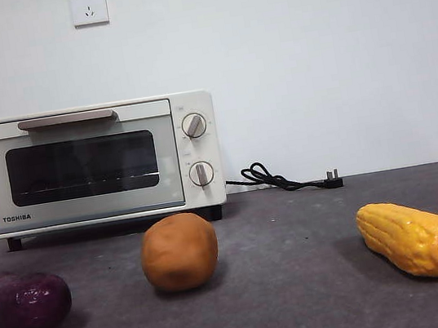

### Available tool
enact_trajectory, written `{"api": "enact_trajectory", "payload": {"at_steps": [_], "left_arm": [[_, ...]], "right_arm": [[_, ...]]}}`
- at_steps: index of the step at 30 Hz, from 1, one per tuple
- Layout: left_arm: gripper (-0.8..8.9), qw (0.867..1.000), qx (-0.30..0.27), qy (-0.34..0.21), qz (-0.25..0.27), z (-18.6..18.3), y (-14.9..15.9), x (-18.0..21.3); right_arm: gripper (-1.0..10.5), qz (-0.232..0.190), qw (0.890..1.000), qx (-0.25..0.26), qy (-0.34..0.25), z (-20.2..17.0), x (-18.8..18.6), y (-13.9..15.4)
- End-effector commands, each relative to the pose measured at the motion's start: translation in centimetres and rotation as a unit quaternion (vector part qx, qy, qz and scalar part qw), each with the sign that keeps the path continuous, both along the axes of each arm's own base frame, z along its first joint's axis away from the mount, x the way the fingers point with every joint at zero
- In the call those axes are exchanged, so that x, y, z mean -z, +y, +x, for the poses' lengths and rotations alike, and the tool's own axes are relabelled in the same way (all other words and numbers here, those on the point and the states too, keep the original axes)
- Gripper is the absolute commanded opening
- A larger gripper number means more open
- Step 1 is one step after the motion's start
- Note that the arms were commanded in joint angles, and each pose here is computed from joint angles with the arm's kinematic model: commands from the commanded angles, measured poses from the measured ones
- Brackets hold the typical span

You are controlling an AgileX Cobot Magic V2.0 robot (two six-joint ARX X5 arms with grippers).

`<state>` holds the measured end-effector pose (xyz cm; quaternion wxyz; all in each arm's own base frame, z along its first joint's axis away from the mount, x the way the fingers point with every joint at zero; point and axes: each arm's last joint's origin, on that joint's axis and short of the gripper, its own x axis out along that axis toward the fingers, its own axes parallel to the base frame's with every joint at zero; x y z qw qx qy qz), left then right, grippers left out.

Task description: Take the eggplant from the table,put the eggplant in the oven

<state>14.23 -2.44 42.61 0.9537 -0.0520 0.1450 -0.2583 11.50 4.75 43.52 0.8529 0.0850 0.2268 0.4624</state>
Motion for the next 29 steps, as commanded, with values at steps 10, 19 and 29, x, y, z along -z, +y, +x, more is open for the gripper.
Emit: {"api": "enact_trajectory", "payload": {"at_steps": [10,19,29], "left_arm": [[-0.06,1.0,0.002,0.006,0.007,0.6,-0.1,0.2],[-0.06,1.0,0.001,0.005,0.024,3.1,-0.3,0.8],[-0.06,0.997,-0.035,0.045,0.047,10.9,-0.5,3.7]], "right_arm": [[5.8,0.007,1.0,-0.028,-0.002,0.1,-0.1,0.3],[5.8,0.007,0.999,-0.035,0.004,0.2,0.0,0.5],[5.7,-0.005,0.998,-0.054,0.036,-0.3,0.6,0.8]]}}
